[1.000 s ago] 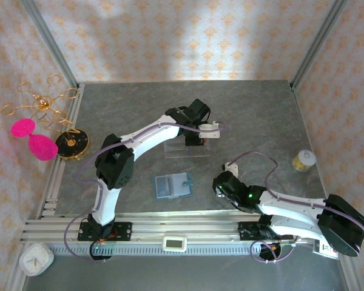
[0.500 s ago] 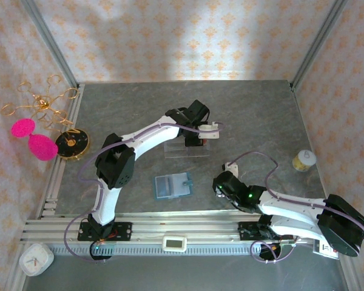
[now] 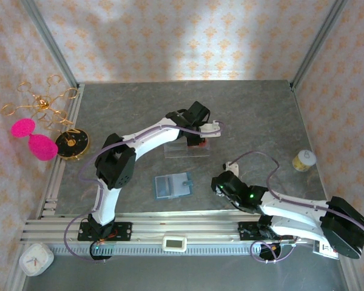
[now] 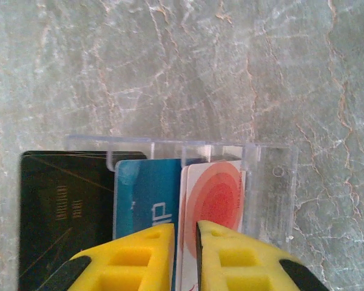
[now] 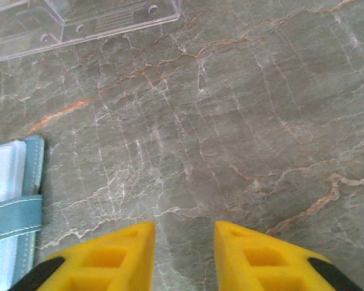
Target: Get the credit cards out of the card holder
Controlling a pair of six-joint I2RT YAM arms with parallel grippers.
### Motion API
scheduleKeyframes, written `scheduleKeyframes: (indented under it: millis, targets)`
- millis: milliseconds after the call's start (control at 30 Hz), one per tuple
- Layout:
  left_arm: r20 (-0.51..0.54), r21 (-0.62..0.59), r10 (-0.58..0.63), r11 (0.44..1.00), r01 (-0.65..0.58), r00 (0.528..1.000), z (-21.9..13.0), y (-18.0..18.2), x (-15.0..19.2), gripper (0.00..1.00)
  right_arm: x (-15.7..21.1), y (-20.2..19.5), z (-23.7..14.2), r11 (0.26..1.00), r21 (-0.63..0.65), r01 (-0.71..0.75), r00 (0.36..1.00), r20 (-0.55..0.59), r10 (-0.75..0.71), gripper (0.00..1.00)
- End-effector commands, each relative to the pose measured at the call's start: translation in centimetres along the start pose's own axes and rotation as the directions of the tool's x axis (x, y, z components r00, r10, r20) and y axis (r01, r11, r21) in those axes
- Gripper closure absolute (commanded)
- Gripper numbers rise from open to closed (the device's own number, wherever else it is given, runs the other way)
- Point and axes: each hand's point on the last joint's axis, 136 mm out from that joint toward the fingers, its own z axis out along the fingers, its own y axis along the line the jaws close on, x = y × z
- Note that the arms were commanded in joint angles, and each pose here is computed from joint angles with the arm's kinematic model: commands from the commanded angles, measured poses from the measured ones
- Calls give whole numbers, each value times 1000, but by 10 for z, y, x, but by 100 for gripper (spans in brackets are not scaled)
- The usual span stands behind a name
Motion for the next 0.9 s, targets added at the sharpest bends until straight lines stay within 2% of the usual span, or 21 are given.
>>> scheduleKeyframes:
  millis: [0,100,167,233,300,367,433,467,533,633,700,767,833,867]
  targets:
    - [168,-111,-56,991,75,984,-56,28,-40,80,-7,8,-3,999,-31,19,1000,13,-19,65]
    - [319,-160,-126,970,185,939,-104,44,-64,79,-11,19,-3,996,-75,42,999,22,-40,65]
    - [429,-133,-202,950,283,880,-133,43,-75,78,-14,32,-3,991,-114,64,998,16,-63,64]
    - [528,-92,-301,909,407,794,-154,40,-77,77,-15,43,-1,986,-148,76,997,3,-77,63]
    - [585,-26,-397,863,505,708,-165,27,-67,76,-15,54,0,979,-187,85,996,-5,-88,62]
    - [621,39,-500,788,614,603,-171,11,-48,76,-15,68,0,966,-237,104,994,-11,-109,62]
    - [631,128,-587,724,678,508,-172,-11,-28,76,-12,80,1,954,-267,135,990,-14,-144,61]
    - [638,170,-631,674,719,441,-175,-20,-16,76,-11,88,1,947,-279,158,986,-12,-168,61]
    - [621,255,-699,609,751,355,-173,-45,7,76,-5,102,3,935,-282,214,974,-9,-226,61]
    - [606,367,-771,490,791,196,-179,-71,39,76,3,124,7,914,-296,278,956,-6,-293,61]
    - [589,405,-803,391,826,92,-181,-81,62,74,7,140,8,896,-324,302,948,2,-319,61]
    - [558,416,-829,265,870,-15,-177,-88,90,72,14,155,9,875,-349,334,935,5,-355,61]
    - [544,422,-835,188,887,-82,-177,-94,109,72,23,168,12,854,-359,377,916,9,-400,61]
    - [544,439,-832,173,882,-108,-180,-97,113,72,27,174,14,846,-361,393,909,11,-417,61]
